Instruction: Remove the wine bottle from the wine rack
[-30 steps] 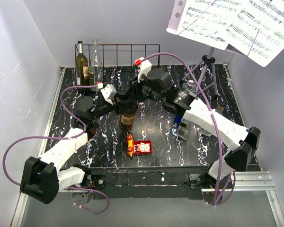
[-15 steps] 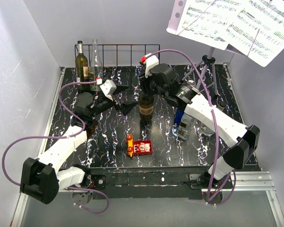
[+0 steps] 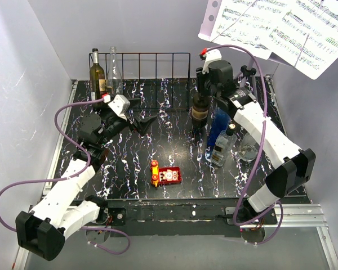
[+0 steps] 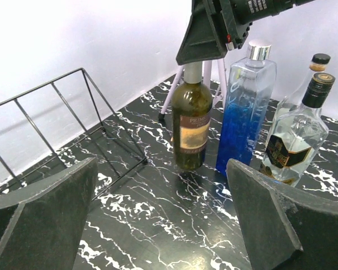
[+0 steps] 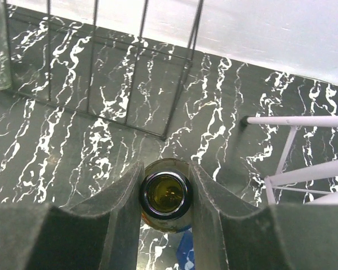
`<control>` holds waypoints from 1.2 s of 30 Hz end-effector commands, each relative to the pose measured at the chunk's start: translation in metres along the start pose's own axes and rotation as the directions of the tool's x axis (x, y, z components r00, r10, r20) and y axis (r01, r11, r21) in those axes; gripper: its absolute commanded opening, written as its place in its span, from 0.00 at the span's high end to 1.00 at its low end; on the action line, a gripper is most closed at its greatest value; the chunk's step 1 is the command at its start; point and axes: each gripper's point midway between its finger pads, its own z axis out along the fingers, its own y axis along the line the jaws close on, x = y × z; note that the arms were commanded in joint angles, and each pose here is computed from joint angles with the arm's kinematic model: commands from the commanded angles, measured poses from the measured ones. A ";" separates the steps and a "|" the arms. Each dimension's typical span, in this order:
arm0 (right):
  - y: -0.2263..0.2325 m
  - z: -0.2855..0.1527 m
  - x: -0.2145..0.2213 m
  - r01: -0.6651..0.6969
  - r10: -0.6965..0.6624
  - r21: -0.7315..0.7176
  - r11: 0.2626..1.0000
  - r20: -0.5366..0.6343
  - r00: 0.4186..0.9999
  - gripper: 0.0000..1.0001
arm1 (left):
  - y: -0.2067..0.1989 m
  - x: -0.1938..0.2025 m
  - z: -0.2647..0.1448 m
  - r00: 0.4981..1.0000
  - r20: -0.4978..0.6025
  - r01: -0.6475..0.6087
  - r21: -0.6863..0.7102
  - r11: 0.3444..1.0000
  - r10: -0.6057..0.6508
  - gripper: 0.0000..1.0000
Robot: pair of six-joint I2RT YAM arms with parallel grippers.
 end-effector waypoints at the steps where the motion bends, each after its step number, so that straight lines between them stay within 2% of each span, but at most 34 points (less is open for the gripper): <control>1: -0.008 -0.007 -0.061 -0.090 0.095 -0.033 0.995 0.194 0.976 0.99 | 0.010 -0.007 -0.006 0.998 -0.017 -0.054 -0.059 0.997 0.053 0.02; 18: -0.028 0.030 -0.018 -0.113 0.111 0.025 0.993 0.083 0.990 0.97 | 0.036 -0.002 -0.007 0.996 -0.054 -0.074 -0.189 0.979 0.065 0.02; 22: -0.031 0.027 -0.018 -0.116 0.112 0.046 0.992 0.078 0.991 0.61 | 0.071 0.013 -0.010 0.988 -0.157 -0.052 -0.368 0.928 -0.007 0.02; 24: -0.033 0.023 -0.022 -0.119 0.115 0.053 0.991 0.084 0.990 0.47 | 0.082 0.028 -0.016 0.965 -0.252 -0.048 -0.429 0.902 -0.069 0.02; 26: -0.036 0.019 -0.027 -0.116 0.110 0.063 0.991 0.090 0.990 0.41 | 0.091 0.032 -0.014 0.951 -0.290 -0.038 -0.456 0.889 -0.109 0.02; 29: -0.039 0.010 -0.036 -0.113 0.105 0.065 0.991 0.111 0.988 0.37 | 0.111 0.030 -0.016 0.946 -0.294 -0.037 -0.520 0.853 -0.139 0.02; 33: -0.039 -0.006 -0.052 -0.106 0.098 0.052 0.993 0.141 0.985 0.35 | 0.146 0.024 -0.022 0.942 -0.268 -0.002 -0.605 0.796 -0.201 0.02; 36: -0.036 -0.027 -0.066 -0.104 0.100 0.013 0.994 0.171 0.980 0.35 | 0.179 0.034 -0.027 0.920 -0.283 0.027 -0.647 0.762 -0.272 0.02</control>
